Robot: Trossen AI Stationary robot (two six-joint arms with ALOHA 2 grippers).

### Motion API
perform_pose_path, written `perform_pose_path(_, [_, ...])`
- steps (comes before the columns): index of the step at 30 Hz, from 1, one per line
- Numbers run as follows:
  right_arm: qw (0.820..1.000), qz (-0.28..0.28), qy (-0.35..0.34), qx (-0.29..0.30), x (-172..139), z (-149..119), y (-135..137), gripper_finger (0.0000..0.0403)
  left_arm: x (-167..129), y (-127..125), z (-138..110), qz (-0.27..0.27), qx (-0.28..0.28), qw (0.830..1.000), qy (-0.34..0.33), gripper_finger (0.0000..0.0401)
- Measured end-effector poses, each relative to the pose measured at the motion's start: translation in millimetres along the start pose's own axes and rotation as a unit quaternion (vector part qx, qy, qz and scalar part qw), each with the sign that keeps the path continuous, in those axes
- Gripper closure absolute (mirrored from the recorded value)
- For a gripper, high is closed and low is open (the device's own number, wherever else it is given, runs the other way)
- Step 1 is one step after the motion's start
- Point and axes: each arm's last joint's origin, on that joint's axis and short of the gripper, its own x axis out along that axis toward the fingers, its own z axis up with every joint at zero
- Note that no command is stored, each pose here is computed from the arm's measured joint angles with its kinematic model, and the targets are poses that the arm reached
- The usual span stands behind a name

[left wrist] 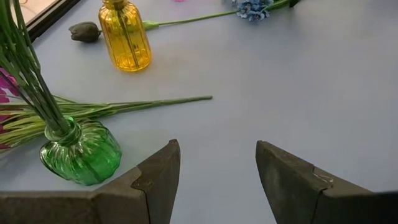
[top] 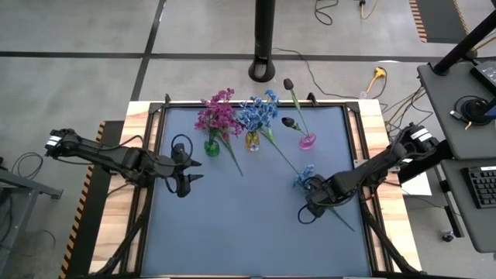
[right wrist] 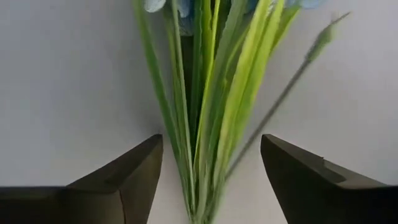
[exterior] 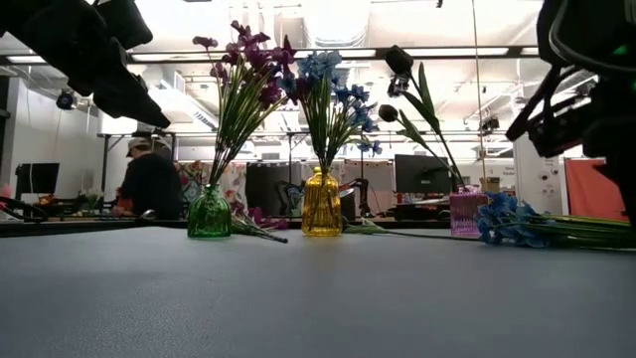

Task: Sort flowers into vase by color
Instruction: Put the blue flowers into the yellow flower vase

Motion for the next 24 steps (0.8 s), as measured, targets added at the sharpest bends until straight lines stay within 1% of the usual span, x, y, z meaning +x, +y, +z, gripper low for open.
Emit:
perform_pose_path(2, [1.0,0.012,-0.003,0.004,5.9,-0.6,-1.4,0.0154,0.0,0.0,0.1,0.0,0.0,1.0,-0.001,0.0207])
perform_pose_path(6, [1.0,0.011,-0.006,0.02,11.4,-1.8,-5.1,0.0187,0.1,-0.1,0.4,0.0,-0.001,1.0,-0.002,0.0207])
perform_pose_path(15, [1.0,0.02,-0.011,0.013,6.7,-0.5,-1.7,0.031,0.0,-1.0,2.9,-0.004,-0.006,1.0,-0.015,0.0207])
perform_pose_path(19, [1.0,0.009,-0.007,0.009,0.5,-0.4,-2.1,0.0356,0.0,-1.2,3.6,-0.006,-0.007,1.0,-0.018,0.0207])
perform_pose_path(22, [1.0,0.002,-0.003,0.01,-10.0,-0.8,-3.4,0.0376,0.0,-1.3,3.7,-0.006,-0.007,1.0,-0.018,0.0207])
perform_pose_path(24, [1.0,0.006,-0.003,0.011,-19.3,-0.8,-4.1,0.038,0.1,-1.4,3.8,-0.006,-0.008,1.0,-0.019,0.0207])
